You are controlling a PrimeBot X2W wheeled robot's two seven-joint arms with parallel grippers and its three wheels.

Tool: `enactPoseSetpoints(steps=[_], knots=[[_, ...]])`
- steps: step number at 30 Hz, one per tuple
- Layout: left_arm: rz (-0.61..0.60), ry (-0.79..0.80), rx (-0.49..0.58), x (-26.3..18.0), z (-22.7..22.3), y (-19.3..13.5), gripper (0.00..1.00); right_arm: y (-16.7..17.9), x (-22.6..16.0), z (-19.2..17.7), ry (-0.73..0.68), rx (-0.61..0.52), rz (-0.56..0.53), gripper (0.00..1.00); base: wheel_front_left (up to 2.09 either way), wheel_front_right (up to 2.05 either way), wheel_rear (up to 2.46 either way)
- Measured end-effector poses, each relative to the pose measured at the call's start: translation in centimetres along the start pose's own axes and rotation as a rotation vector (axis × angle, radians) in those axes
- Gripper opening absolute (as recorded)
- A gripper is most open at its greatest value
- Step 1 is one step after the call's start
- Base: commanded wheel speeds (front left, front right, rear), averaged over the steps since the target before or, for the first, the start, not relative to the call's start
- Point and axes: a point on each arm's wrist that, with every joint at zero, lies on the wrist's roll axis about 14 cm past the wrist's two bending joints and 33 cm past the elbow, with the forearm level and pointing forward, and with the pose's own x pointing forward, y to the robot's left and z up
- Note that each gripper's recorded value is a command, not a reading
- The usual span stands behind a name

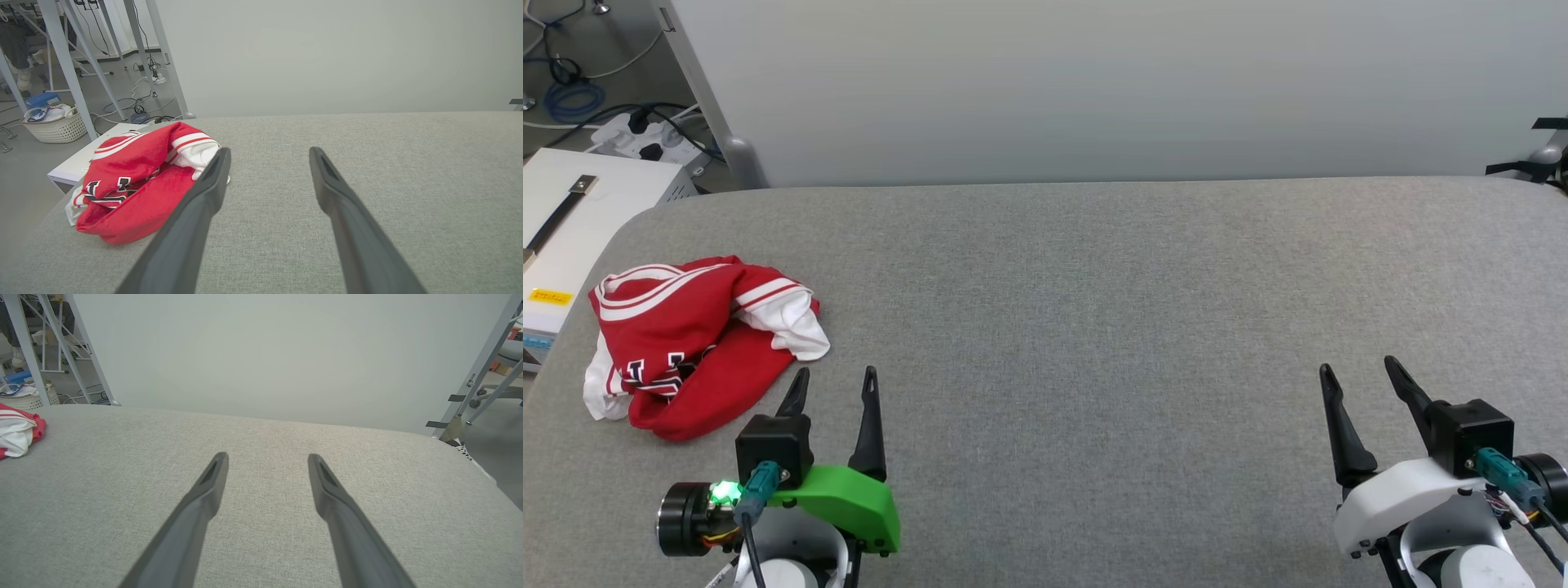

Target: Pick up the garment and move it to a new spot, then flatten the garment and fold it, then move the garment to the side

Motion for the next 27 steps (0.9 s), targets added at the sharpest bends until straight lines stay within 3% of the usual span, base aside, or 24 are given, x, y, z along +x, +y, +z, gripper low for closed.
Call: enactPoseSetpoints(steps=[27], knots=[[-0.013, -0.058, -0.031, -0.1, 0.8, -0.3, 1.0, 0.0, 0.2, 1.7, -0.087, 0.044, 0.0, 1.0, 0.0, 0.0, 0.0]])
